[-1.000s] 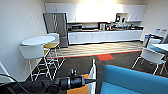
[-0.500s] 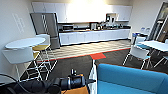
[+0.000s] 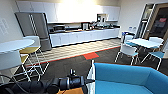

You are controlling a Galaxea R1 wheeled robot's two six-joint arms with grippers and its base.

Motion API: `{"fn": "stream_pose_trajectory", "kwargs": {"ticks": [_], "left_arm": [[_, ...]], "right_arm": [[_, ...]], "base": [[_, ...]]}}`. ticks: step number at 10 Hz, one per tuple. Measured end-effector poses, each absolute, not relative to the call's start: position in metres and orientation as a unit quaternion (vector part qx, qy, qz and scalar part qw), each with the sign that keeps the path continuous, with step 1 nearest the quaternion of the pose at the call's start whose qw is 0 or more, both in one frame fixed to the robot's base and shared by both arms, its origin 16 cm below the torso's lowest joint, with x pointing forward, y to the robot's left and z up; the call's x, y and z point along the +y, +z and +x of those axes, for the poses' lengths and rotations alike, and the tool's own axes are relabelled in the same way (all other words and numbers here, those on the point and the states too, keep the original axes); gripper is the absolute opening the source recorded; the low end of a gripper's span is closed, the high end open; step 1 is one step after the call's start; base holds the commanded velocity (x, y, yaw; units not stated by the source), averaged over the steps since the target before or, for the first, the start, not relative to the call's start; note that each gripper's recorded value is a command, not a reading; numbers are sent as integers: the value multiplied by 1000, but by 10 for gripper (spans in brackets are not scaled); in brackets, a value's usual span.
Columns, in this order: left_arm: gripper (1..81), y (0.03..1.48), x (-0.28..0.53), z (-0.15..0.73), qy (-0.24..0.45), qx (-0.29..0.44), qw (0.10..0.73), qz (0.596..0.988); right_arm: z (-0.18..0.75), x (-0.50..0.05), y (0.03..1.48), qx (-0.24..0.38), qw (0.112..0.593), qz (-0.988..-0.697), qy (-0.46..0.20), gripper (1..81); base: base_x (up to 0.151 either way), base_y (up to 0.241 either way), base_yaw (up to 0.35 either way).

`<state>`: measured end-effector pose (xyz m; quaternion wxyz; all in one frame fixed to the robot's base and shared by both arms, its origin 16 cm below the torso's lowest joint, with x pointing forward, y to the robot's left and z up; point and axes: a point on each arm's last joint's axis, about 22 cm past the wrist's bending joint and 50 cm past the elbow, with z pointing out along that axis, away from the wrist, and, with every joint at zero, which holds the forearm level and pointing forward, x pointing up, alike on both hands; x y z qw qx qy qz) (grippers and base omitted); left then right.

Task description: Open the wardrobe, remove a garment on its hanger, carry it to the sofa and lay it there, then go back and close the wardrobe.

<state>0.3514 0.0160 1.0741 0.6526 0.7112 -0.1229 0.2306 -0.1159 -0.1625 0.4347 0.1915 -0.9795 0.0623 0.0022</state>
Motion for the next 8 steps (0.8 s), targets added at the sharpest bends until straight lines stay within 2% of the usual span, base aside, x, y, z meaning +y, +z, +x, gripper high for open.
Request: {"fn": "stream_pose_trajectory", "kwargs": {"ticks": [8], "left_arm": [[10,1073,17,350,231,-125,651,712]], "right_arm": [[-115,-161,435,62,192,-979,2,811]], "base": [[0,0,-245]]}}
